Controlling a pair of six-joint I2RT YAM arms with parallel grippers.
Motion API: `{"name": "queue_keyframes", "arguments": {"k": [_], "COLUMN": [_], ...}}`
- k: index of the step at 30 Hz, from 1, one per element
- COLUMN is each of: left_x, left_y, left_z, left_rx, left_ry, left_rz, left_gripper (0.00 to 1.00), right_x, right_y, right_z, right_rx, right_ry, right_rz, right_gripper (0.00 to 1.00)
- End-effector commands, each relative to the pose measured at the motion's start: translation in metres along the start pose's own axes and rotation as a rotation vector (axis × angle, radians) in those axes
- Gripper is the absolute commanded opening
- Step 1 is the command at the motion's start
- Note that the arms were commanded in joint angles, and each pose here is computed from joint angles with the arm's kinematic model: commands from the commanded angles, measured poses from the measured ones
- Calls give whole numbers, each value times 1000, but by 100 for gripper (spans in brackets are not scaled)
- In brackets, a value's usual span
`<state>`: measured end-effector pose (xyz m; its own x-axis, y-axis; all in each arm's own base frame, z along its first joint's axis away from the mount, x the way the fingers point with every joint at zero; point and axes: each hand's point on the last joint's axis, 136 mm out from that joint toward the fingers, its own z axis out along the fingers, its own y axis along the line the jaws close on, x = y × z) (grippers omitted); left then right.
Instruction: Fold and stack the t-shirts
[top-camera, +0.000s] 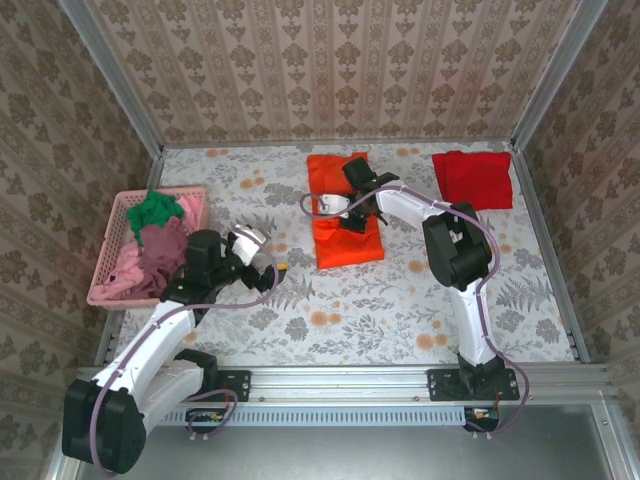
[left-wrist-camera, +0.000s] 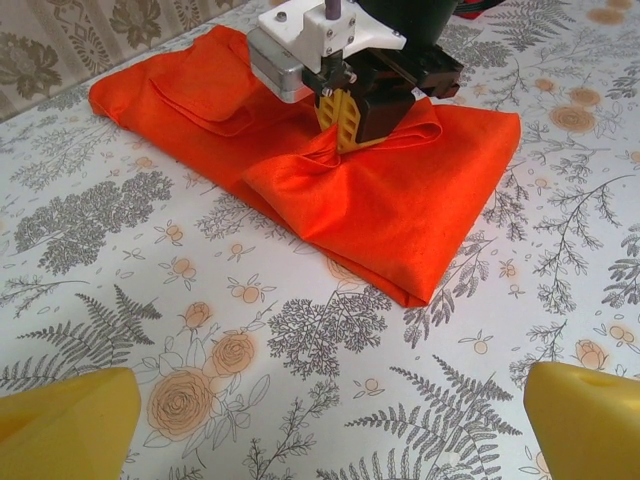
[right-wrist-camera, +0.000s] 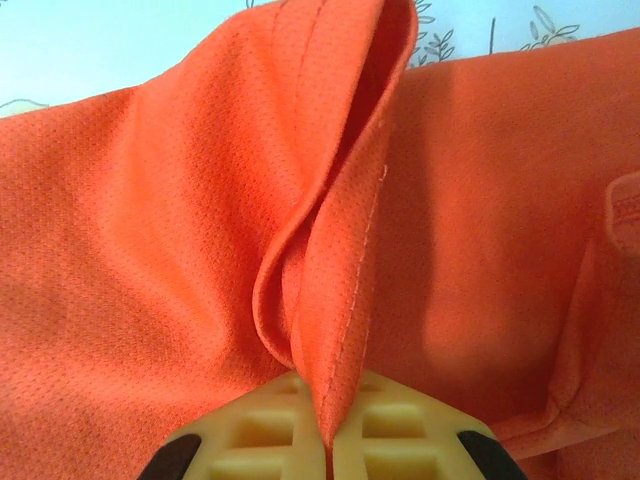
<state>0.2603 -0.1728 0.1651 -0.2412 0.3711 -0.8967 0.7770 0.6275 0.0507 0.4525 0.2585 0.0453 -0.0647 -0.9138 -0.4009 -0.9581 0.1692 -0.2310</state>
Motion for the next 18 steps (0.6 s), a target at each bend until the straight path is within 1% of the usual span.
{"name": "queue_keyframes", "arguments": {"k": [1, 11, 18], "left_x": [2, 4, 3], "left_y": [-2, 1, 1], "left_z": [0, 1, 1], "left_rx": [11, -5, -7], "left_ry": [-11, -3, -6], "left_rz": [-8, -13, -12], "left_gripper": [100, 100, 100], "right_x": [-6, 2, 1], "right_y": [-12, -12, -9], "right_z": [-16, -19, -26], "right_rx": [63, 74, 71], "right_ry": [-30, -13, -41], "right_rz": [4, 22, 34], "right_gripper": [0, 0, 0]}}
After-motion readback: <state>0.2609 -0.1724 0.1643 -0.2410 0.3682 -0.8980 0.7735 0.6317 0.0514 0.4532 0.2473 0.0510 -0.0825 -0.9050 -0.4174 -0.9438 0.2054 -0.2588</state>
